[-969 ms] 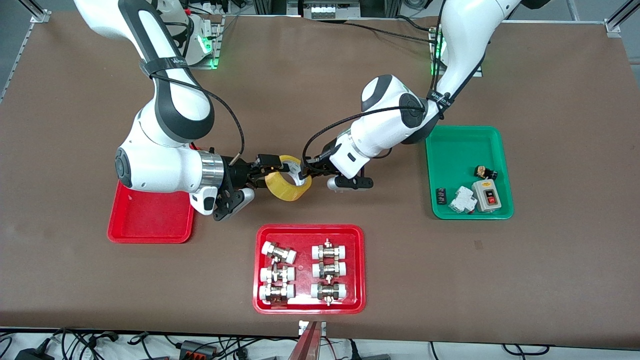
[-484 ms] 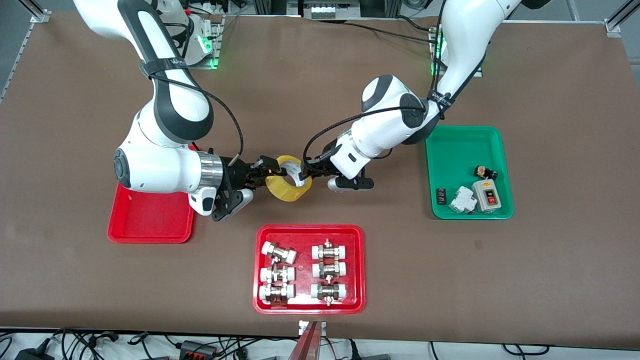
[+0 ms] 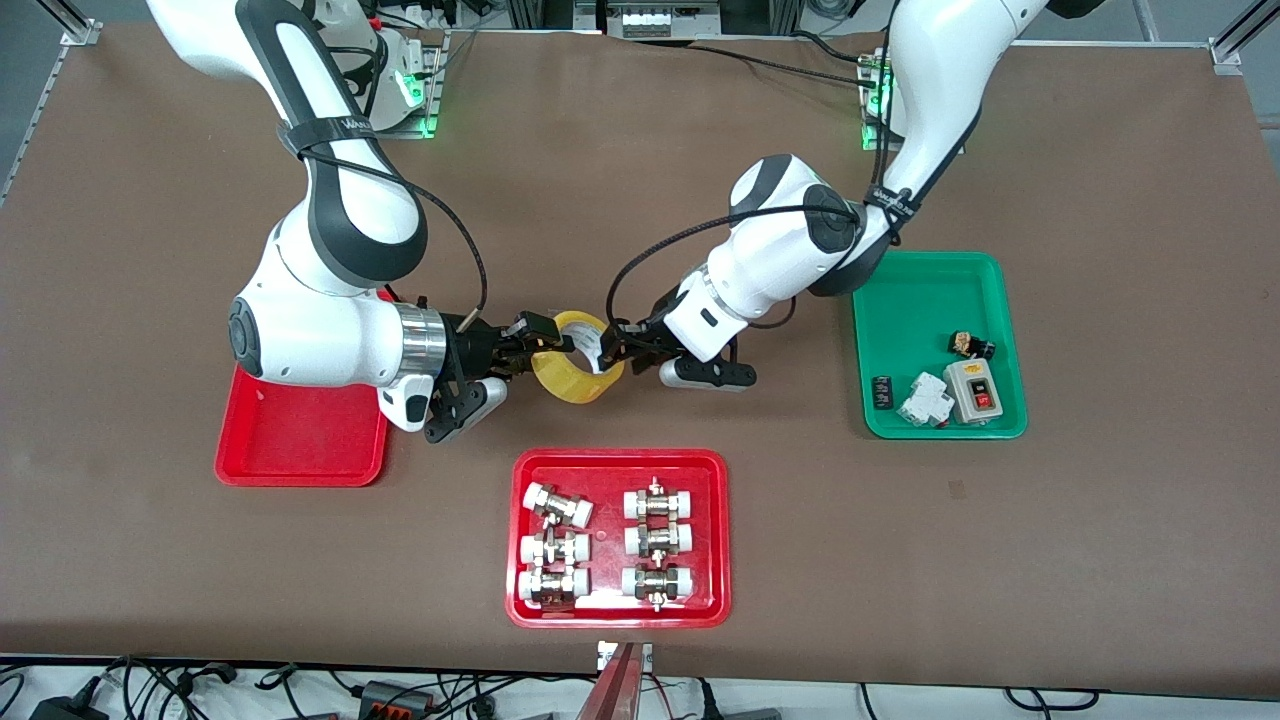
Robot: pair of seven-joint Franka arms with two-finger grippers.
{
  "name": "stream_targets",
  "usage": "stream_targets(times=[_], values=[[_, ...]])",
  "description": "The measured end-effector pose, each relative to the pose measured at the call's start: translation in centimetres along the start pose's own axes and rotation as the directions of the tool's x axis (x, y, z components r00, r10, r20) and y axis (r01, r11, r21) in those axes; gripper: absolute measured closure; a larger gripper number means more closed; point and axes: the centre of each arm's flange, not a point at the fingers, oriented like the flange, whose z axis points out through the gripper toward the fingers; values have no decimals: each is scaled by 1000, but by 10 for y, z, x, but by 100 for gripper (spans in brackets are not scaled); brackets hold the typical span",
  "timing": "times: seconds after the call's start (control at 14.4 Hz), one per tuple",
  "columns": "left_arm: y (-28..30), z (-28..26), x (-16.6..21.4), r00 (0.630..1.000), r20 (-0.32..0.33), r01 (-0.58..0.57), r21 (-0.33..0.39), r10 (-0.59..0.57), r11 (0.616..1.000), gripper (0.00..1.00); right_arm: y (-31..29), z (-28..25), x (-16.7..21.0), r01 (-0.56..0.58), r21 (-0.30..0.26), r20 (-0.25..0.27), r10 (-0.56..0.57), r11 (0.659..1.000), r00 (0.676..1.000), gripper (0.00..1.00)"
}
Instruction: Left arm passes tape to right arm into tray
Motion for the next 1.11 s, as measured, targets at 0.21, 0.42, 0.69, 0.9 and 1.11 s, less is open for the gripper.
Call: stream_targets(times=[0.21,0.42,0.69,0.9,1.11], values=[[-5,-10,11,1000,19,-22,35,21,999,5,-6,-2,3,6,12,-14,-6,1000,1000,47],[-21,-57,41,996,94,-4,117,-7,993,0,-2,1,0,2,5,5,-2,1000,1000,47],[-47,-139,65,955,280,14,270,-93,963,0,6,2,-1,6,-29,19,-6,1000,1000,47],[-72,-182,75,922,354,20,360,-156,933,0,30,-19,0,-19,-58,-1,19,998,1000,47],[-89,-206,78,914,363,3,437,-180,899,0,107,-82,-8,-134,-50,-32,133,990,991,47]])
